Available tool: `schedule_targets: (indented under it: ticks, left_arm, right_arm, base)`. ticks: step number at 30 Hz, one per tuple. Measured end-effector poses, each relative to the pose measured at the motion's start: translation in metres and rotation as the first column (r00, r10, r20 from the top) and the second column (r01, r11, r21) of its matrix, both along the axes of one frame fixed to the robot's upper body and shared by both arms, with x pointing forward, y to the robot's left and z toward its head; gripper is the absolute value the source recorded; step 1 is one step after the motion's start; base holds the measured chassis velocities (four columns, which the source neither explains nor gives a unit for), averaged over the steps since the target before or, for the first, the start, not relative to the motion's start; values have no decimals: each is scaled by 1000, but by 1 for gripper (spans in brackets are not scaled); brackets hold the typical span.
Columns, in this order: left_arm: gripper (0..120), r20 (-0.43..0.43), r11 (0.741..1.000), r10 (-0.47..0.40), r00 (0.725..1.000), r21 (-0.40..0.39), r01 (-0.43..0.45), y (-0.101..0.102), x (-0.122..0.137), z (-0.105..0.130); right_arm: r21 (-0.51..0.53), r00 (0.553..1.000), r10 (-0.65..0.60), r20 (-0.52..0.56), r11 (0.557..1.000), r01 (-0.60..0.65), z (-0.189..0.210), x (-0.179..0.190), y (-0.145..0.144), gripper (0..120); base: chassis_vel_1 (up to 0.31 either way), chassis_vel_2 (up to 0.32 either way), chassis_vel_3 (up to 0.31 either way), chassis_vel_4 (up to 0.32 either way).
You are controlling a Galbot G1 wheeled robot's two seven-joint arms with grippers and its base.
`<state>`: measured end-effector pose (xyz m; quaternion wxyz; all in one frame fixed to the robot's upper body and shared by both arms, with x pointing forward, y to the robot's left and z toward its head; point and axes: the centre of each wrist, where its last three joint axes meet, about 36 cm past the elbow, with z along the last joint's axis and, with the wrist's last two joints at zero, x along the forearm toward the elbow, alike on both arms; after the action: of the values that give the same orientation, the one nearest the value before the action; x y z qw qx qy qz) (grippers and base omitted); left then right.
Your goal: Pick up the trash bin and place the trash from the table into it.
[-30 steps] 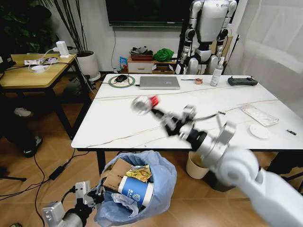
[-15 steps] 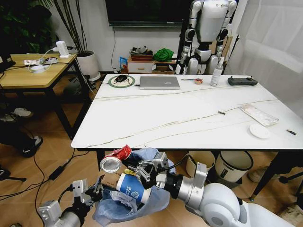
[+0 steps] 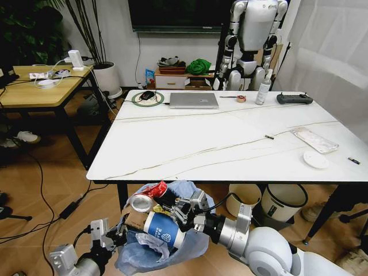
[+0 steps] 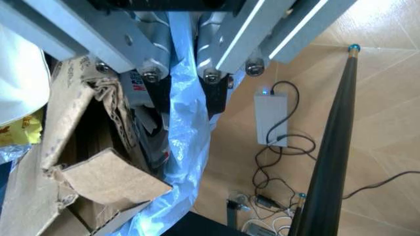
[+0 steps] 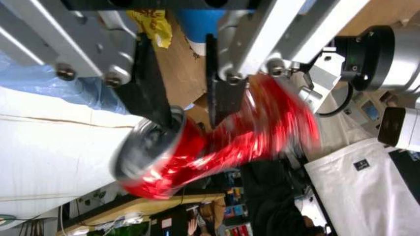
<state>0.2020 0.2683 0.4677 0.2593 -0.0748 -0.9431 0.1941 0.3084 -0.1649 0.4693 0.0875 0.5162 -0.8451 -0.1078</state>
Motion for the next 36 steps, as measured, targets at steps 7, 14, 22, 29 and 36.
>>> schedule_targets:
  ticks: [7,14,22,29,36]
  left_arm:
    - [0,-4,1000,-2,1000,0,2,0,1,-1]
    - [0,-9,1000,-3,1000,2,3,0,1,-3]
    - [0,-29,1000,0,1000,5,0,1,1,-8]
    - [0,-27,1000,-10,1000,-1,10,-2,2,-10]
    - [0,-12,1000,-26,1000,-4,26,-3,3,-8]
  right_arm:
    - [-5,1000,-5,-2,1000,5,-1,-1,-3,49]
    - [-7,1000,-12,5,1000,12,-1,0,-4,73]
    - [25,989,-137,64,990,136,20,21,-13,91]
    - [24,918,-386,95,923,385,44,53,-44,100]
    - [-36,793,-598,119,795,605,65,86,-97,100]
  base:
    - [0,0,0,0]
    - [0,0,0,0]
    - [0,0,0,0]
    - [0,0,0,0]
    - [0,0,0,0]
